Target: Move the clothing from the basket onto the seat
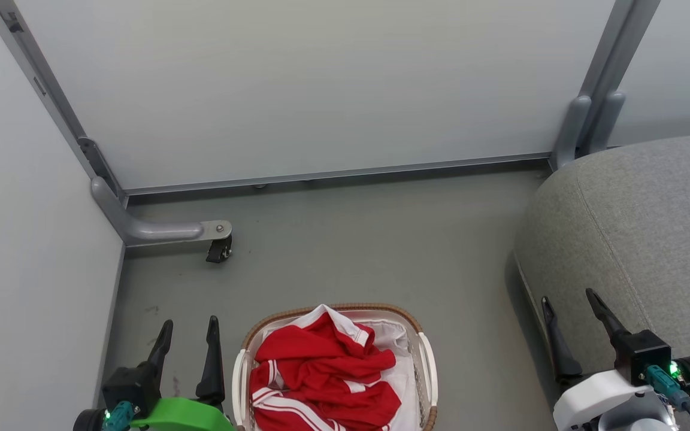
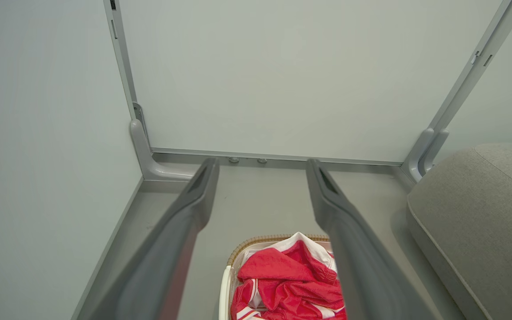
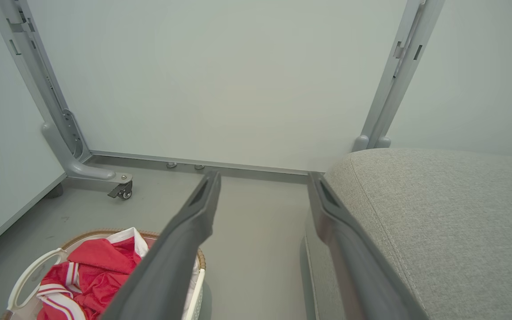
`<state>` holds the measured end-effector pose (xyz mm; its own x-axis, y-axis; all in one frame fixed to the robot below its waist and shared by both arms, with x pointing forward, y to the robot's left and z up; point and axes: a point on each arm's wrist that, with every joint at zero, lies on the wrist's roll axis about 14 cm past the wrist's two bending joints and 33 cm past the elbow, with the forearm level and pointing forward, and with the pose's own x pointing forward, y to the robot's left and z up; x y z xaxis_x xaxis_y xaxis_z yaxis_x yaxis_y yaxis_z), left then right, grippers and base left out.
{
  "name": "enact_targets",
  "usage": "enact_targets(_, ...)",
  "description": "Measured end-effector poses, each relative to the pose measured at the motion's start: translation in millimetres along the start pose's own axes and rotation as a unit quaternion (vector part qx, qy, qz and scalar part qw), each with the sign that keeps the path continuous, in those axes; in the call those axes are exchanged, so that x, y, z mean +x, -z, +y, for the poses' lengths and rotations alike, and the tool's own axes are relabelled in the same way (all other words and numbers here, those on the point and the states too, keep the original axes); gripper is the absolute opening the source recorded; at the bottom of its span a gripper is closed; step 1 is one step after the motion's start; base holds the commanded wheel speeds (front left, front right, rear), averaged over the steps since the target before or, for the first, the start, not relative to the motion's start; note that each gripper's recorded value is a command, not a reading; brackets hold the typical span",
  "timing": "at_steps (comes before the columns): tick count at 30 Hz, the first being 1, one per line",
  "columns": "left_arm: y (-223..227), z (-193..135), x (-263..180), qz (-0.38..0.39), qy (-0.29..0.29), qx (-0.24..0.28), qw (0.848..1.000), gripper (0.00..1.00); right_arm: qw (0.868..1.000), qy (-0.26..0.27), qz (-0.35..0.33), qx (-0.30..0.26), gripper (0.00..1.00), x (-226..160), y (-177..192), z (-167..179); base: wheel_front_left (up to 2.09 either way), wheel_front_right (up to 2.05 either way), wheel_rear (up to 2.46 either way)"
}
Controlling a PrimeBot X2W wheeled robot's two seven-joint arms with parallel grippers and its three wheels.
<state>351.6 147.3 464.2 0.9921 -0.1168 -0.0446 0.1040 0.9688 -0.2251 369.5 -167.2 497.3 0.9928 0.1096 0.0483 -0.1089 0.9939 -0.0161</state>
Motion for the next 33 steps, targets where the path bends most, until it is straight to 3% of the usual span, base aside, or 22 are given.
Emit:
enact_targets(18,11,-17,12,0.019,0.032,0.01,0.999,1.0,1.0,0.007,-0.005,0.002,1.0,2,-3,-5,0.0,0.0,0.0)
enact_targets(27,11,-64,73,0.02,0.121,0.053,0.991,1.0,1.0,0.021,-0.018,0.004,1.0,29,-8,-18,0.0,0.0,0.0)
enact_targets(33,56,-102,110,0.077,0.218,0.115,0.966,1.0,0.999,0.028,-0.014,0.007,1.0,56,1,-27,0.0,0.0,0.0)
